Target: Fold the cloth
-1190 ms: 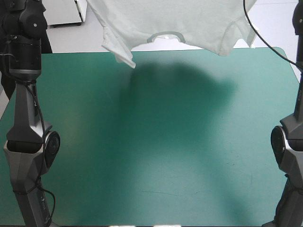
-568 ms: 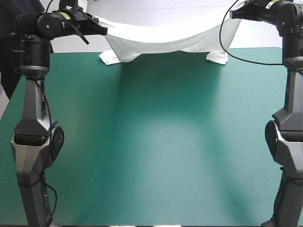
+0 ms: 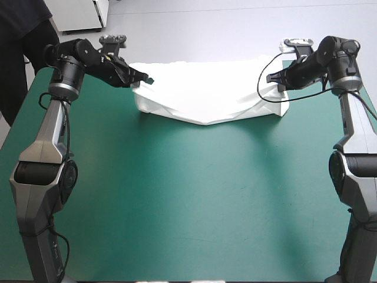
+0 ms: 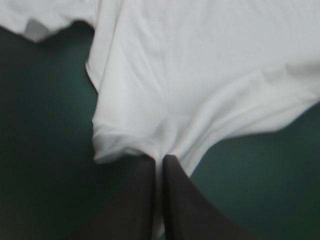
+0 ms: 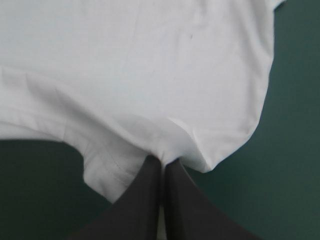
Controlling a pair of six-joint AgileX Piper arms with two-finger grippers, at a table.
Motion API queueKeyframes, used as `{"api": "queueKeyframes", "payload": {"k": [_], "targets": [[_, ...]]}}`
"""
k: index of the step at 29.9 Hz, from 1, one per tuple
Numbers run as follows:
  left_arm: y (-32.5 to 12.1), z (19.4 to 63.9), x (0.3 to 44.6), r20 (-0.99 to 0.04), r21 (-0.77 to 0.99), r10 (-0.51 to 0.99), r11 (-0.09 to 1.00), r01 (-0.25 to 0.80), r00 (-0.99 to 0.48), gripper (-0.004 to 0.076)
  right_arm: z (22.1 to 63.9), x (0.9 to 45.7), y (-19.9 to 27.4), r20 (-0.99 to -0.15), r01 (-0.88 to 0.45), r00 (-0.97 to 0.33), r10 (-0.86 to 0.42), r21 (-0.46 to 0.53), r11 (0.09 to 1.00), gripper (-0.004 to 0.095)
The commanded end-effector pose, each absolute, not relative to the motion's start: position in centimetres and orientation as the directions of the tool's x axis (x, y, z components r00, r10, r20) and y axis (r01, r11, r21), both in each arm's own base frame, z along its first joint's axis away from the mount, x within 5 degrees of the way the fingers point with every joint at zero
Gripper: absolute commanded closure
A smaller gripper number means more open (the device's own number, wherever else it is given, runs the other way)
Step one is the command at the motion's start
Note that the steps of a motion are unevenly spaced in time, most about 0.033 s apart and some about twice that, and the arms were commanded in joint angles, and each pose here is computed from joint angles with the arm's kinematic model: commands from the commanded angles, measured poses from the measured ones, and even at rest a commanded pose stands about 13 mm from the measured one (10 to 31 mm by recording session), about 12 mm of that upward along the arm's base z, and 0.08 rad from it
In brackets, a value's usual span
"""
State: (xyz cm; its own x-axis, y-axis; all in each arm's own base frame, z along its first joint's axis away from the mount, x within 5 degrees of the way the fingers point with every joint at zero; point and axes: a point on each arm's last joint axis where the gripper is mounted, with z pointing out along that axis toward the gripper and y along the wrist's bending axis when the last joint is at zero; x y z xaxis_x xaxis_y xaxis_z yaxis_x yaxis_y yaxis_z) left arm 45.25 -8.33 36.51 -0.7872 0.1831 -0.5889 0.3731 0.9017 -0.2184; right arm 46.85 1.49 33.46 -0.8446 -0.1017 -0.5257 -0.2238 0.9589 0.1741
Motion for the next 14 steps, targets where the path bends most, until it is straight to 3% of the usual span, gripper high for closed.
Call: {"api": "queueKeyframes", "payload": {"k": [1,8,14], "targets": [[-8.3,37.2,42.6,-0.545,-0.244,0.205,0.889,0.388,-0.813,0.0746,34.5,45.4,1.9,-0.528,-0.244,-0.843,-0.102,0.207,0.948,0.0924],[-7.8,33.6,39.2,-0.389,-0.267,0.246,0.892,0.365,-0.888,0.0746,32.6,44.2,4.1,-0.449,-0.263,-0.883,-0.136,0.234,0.936,0.092],[-7.1,33.7,34.4,-0.35,-0.25,0.294,0.886,0.391,-0.889,0.0746,33.5,40.6,4.3,-0.407,-0.258,-0.897,-0.174,0.161,0.953,0.092]]}}
